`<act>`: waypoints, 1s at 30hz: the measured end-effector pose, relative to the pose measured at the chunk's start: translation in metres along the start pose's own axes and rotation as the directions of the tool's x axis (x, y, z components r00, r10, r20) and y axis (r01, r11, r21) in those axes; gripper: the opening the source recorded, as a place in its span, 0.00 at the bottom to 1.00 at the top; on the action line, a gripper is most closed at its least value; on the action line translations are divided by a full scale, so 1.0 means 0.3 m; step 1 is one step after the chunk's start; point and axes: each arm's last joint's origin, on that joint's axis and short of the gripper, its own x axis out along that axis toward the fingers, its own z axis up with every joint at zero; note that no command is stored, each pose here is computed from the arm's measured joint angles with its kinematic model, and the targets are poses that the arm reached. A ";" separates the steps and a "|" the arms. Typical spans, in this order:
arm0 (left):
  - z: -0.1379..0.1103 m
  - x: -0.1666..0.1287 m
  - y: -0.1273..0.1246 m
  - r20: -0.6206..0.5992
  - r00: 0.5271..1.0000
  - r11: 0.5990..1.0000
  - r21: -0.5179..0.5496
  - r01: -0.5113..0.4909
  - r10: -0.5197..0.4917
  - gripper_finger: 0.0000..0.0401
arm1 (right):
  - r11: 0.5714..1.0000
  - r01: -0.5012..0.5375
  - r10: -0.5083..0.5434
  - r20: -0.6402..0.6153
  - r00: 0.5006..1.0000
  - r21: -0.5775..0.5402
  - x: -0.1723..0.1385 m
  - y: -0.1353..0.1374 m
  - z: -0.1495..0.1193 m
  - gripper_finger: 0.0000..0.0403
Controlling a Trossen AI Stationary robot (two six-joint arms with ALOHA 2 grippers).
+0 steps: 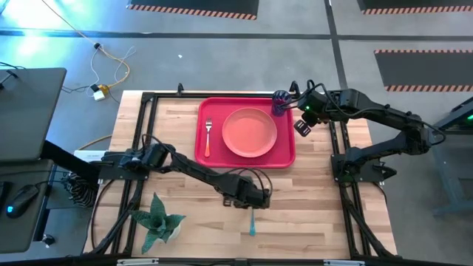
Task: Pick and place plate/cup/fork/spoon on tray
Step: Put the blue spoon on the red serving tray to the left of the orange plate
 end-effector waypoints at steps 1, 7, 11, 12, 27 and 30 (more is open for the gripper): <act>-0.004 0.013 -0.006 -0.014 1.000 1.000 -0.002 0.017 -0.017 0.36 | 1.000 0.000 0.000 0.000 1.000 0.000 0.000 0.000 0.000 0.18; -0.014 0.059 -0.002 -0.056 0.998 1.000 -0.005 0.007 -0.007 0.36 | 1.000 -0.001 0.001 0.001 1.000 0.001 0.000 0.000 0.000 0.18; -0.013 0.070 0.002 -0.059 0.998 1.000 -0.004 -0.007 0.006 0.35 | 1.000 -0.003 0.003 0.006 1.000 0.002 0.000 0.001 0.002 0.18; -0.013 0.070 0.003 -0.059 0.998 1.000 -0.004 -0.009 0.009 0.35 | 1.000 -0.003 0.003 0.006 1.000 0.002 0.000 0.001 0.002 0.18; 0.007 0.093 0.033 -0.039 0.994 0.994 0.041 -0.103 0.105 0.26 | 1.000 -0.004 0.004 0.006 1.000 0.002 0.000 0.001 0.002 0.18; 0.013 0.105 0.037 -0.040 0.992 0.992 0.054 -0.116 0.118 0.23 | 1.000 -0.004 0.004 0.006 1.000 0.002 0.000 0.001 0.002 0.18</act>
